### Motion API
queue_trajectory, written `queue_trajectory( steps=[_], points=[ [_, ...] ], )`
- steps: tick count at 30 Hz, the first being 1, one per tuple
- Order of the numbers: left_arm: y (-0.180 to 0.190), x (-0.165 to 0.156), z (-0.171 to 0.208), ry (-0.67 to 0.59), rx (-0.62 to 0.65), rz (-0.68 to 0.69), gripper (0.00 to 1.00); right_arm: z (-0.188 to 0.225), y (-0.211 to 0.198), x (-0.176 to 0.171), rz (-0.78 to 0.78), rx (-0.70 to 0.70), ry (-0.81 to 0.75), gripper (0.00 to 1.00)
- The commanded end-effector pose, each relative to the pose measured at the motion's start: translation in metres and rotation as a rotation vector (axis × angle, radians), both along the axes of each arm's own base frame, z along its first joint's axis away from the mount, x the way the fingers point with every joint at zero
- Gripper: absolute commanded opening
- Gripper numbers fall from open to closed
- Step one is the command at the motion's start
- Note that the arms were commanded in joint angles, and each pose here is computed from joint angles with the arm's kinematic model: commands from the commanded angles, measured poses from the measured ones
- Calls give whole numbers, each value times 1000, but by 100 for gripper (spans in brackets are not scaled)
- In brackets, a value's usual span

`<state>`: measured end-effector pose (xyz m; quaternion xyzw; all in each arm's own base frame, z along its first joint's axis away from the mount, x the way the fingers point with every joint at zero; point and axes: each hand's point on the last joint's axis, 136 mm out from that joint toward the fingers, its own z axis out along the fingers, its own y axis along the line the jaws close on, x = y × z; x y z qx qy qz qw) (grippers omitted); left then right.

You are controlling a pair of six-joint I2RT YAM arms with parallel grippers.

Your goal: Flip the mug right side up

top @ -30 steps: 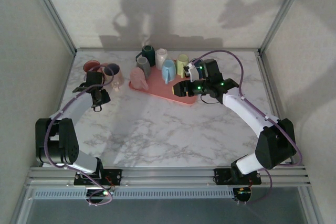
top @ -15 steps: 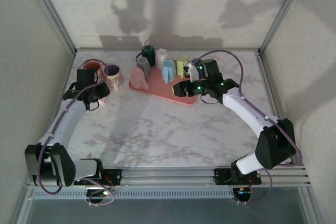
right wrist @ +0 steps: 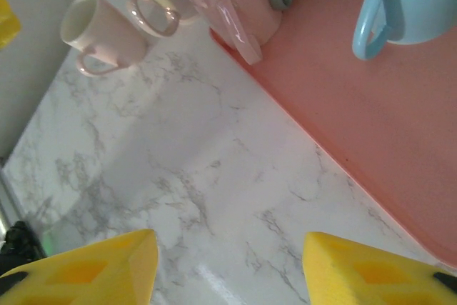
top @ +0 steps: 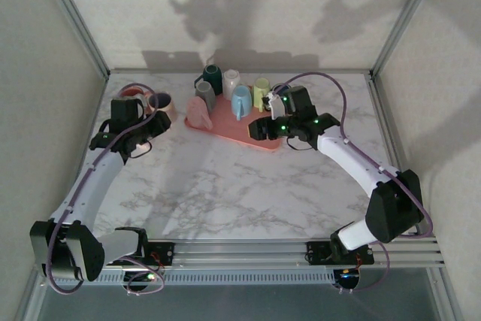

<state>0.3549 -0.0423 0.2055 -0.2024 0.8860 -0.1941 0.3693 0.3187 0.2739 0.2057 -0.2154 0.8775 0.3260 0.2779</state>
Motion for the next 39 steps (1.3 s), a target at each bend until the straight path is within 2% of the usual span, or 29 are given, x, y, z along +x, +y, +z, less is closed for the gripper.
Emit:
queue_trajectory(
  steps=[1, 6, 12, 17, 26, 39],
  points=[
    [-9, -1, -3, 17, -30, -30, 53, -4, 11, 7, 0, -113, -62, 57],
    [-4, -6, -14, 54, 4, -33, 53, -23, 57, 22, 57, -217, -89, 56],
    [-1, -11, -27, 89, 21, -49, 52, -43, 116, 45, 101, -254, -95, 55],
    [-6, -10, -27, 64, -7, -85, 52, -61, 145, 70, 80, -309, -109, 56],
    [-15, -5, -20, 14, -28, -140, 52, -89, 161, 104, 73, -389, -161, 53],
    [-23, -5, -23, 0, -79, -159, 52, -115, 180, 117, 132, -405, -191, 47]
  ],
)
